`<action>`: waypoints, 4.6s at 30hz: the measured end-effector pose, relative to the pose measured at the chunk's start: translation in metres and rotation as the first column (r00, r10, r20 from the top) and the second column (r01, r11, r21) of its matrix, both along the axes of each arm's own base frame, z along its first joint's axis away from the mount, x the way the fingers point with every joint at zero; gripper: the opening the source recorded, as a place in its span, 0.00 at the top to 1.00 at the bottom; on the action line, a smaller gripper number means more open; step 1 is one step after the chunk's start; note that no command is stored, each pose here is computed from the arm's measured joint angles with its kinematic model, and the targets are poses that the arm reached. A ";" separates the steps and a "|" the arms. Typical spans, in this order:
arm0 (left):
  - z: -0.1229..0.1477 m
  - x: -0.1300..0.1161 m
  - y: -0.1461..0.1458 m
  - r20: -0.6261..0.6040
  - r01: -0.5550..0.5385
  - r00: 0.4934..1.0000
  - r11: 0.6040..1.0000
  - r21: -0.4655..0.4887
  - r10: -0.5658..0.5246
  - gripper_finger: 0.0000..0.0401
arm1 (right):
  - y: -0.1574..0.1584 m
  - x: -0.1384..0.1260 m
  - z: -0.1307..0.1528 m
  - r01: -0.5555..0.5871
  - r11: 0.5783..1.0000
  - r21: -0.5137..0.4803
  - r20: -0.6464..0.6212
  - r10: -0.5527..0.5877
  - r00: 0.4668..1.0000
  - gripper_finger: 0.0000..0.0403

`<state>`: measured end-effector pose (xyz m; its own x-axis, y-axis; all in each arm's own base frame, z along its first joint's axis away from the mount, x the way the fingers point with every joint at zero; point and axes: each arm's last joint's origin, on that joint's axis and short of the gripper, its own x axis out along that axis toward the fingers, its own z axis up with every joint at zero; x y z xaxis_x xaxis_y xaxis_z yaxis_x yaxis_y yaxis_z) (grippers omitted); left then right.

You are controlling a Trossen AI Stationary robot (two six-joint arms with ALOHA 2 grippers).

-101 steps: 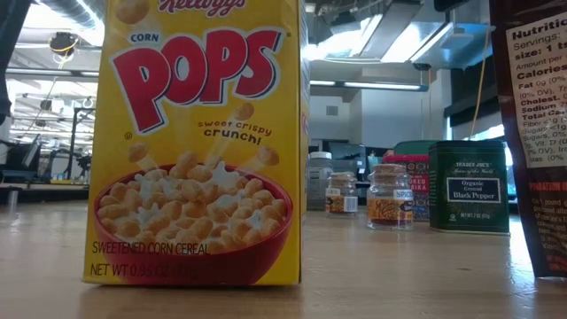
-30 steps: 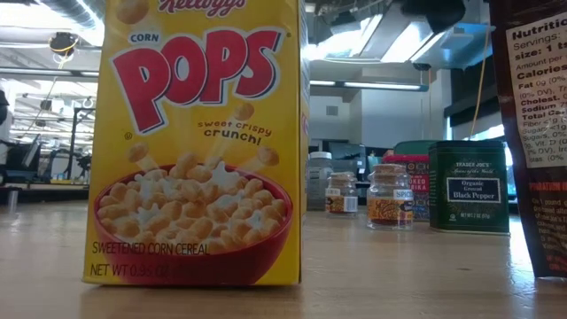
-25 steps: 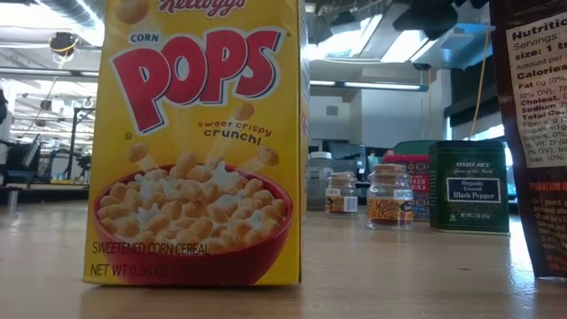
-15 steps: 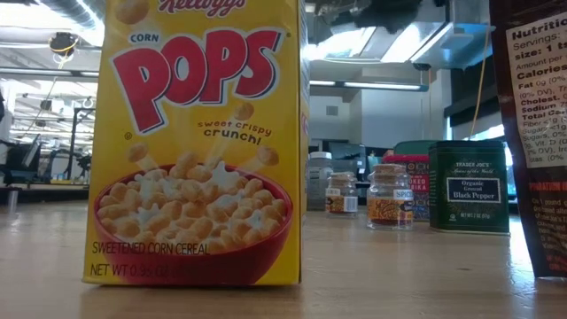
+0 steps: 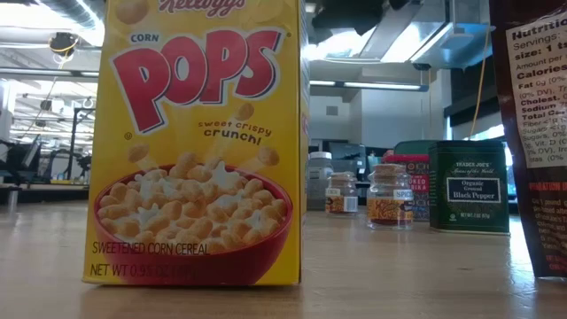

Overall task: Pick & Place Kitchen Items
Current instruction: Put the red cereal box into the green bin

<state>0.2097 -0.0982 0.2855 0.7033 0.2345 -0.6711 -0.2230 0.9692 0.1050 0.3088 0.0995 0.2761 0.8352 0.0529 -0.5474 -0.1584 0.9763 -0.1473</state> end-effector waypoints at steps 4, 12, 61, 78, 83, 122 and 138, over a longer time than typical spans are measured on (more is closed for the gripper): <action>-0.006 -0.007 -0.020 0.088 0.018 0.996 1.000 0.003 -0.018 0.36 | 0.002 -0.001 0.003 -0.010 1.000 -0.001 0.014 0.010 1.000 0.45; -0.029 -0.026 -0.043 0.209 -0.057 0.977 0.997 0.054 0.045 0.37 | 0.002 -0.002 0.002 -0.010 1.000 -0.004 0.004 0.010 1.000 0.45; -0.114 -0.016 -0.062 0.195 -0.139 0.977 0.946 0.292 0.083 0.25 | 0.003 0.007 0.006 0.108 0.992 0.068 0.111 -0.115 0.987 0.45; -0.116 -0.017 -0.067 0.263 -0.207 0.951 0.968 0.144 0.164 0.25 | 0.004 0.011 0.003 0.107 0.992 0.063 0.125 -0.114 0.986 0.45; -0.116 -0.016 -0.069 0.272 -0.208 0.948 0.970 0.124 0.168 0.25 | 0.004 0.011 0.003 0.107 0.992 0.065 0.125 -0.114 0.986 0.45; -0.149 0.009 -0.074 0.359 -0.319 0.892 0.945 0.071 0.274 0.25 | 0.005 0.010 0.002 0.050 0.998 0.048 0.110 -0.055 0.992 0.45; -0.187 0.014 -0.081 0.379 -0.361 0.868 0.932 0.039 0.321 0.25 | 0.008 0.010 0.003 -0.024 0.998 0.056 0.104 0.018 0.994 0.45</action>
